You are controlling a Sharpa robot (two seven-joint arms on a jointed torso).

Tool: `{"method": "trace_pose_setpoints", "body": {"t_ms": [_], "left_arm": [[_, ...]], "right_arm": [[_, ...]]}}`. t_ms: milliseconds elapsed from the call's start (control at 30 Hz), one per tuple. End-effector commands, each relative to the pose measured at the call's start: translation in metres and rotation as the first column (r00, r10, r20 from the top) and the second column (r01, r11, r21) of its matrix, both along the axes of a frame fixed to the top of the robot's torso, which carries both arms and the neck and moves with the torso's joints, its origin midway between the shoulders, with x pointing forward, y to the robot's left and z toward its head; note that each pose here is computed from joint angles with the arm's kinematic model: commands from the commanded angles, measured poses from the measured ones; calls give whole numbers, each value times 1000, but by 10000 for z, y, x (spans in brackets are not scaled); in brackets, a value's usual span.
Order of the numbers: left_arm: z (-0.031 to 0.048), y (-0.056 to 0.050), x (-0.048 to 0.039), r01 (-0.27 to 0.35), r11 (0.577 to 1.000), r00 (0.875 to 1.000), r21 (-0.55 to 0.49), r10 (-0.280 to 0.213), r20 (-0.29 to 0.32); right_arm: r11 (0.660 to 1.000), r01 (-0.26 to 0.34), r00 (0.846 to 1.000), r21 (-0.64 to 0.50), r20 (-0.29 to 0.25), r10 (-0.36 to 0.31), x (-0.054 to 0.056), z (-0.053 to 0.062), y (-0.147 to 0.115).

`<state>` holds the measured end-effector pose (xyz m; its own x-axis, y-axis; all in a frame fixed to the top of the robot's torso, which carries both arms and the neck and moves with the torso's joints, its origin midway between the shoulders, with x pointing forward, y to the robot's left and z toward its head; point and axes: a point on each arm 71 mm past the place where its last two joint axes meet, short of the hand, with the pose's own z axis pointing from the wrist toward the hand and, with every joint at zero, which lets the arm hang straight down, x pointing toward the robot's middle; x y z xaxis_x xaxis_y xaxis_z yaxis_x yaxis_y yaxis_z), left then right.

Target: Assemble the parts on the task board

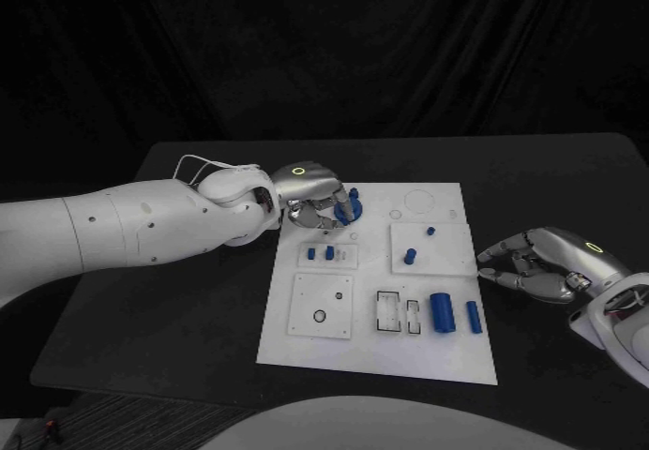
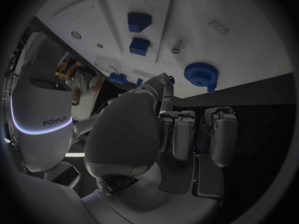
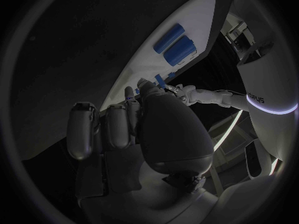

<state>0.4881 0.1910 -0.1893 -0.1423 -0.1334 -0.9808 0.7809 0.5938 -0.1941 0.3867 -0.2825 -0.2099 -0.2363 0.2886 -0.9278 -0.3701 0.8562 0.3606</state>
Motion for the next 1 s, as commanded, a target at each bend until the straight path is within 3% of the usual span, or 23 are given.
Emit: {"method": "trace_pose_setpoints", "body": {"t_ms": [33,167,300,500,633,1000], "left_arm": [[84,158,90,-177,928,958,-327,87,-273],[73,303,119,-271,865,902,-422,76,-424],[54,376,134,-309,837,875,-451,65,-479],[-28,442,130,-341,820,858,-460,71,-509],[-151,498,98,-361,811,850,-461,82,-520],[-402,552,17,-379,801,843,-464,91,-531]], "right_arm": [[1000,7,1000,-7,-6,-7,3,-4,-7],[1000,8,1000,-8,-7,-8,6,-7,-10],[1000,6,1000,-8,-8,-6,9,-13,-4],[1000,3,1000,-6,-7,-3,5,-20,0],[1000,2,1000,-4,-4,-2,1,-20,-5],[1000,2,1000,-3,-4,-2,-13,-25,-22]]}}
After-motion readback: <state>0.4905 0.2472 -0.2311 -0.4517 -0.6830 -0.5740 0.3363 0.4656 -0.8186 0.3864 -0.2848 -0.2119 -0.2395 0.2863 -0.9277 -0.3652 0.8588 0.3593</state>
